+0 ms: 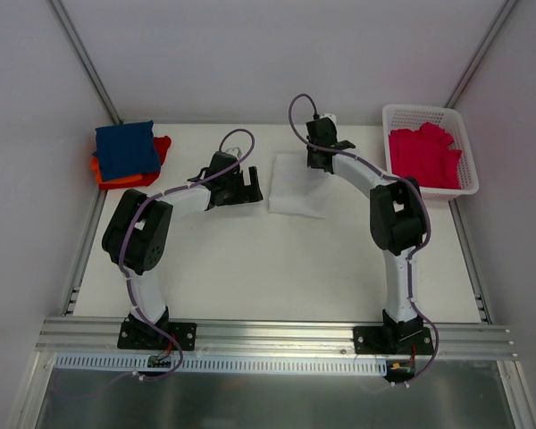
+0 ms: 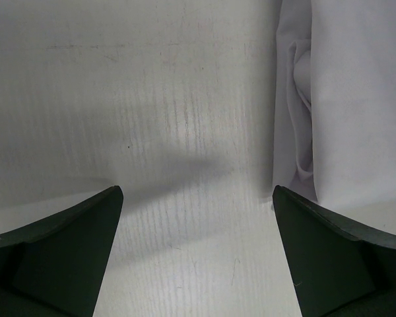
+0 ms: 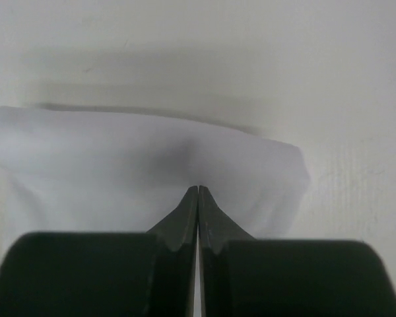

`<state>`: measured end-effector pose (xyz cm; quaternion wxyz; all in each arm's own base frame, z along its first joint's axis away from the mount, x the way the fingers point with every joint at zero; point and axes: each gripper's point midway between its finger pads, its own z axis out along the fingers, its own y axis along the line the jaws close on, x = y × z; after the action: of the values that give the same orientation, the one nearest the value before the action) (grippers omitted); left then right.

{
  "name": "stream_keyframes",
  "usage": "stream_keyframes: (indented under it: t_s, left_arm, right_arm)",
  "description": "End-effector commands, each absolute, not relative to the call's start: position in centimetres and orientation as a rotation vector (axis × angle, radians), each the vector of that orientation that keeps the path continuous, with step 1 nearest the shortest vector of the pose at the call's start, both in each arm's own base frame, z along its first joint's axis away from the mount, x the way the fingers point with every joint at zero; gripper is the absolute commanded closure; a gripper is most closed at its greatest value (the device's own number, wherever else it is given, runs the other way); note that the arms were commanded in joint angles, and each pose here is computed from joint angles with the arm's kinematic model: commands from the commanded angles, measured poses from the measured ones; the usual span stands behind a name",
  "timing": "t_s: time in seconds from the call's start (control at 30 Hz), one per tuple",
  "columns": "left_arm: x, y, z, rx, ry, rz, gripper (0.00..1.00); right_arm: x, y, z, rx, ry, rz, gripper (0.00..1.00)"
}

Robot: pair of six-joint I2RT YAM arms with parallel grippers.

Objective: Fold and stack the t-shirts
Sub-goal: Fold the tshirt

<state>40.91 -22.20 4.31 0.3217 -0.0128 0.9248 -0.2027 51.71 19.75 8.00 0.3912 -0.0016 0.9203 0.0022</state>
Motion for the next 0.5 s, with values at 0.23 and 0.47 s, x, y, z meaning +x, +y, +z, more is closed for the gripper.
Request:
stream_keyframes:
  t_s: [0.23,0.47]
  left_arm:
    - [40.7,-22.9,5.2,-0.001,2.410,-0.595,0.01]
    - [41.5,-23.0,6.1,0.001,2.388,-0.611,0.01]
  right_arm:
    - [53.5,15.0,11.2,0.107,2.232,-0.111,1.00]
    - [48.9,11.5,11.4,0.190,2.162,-0.194,0.96]
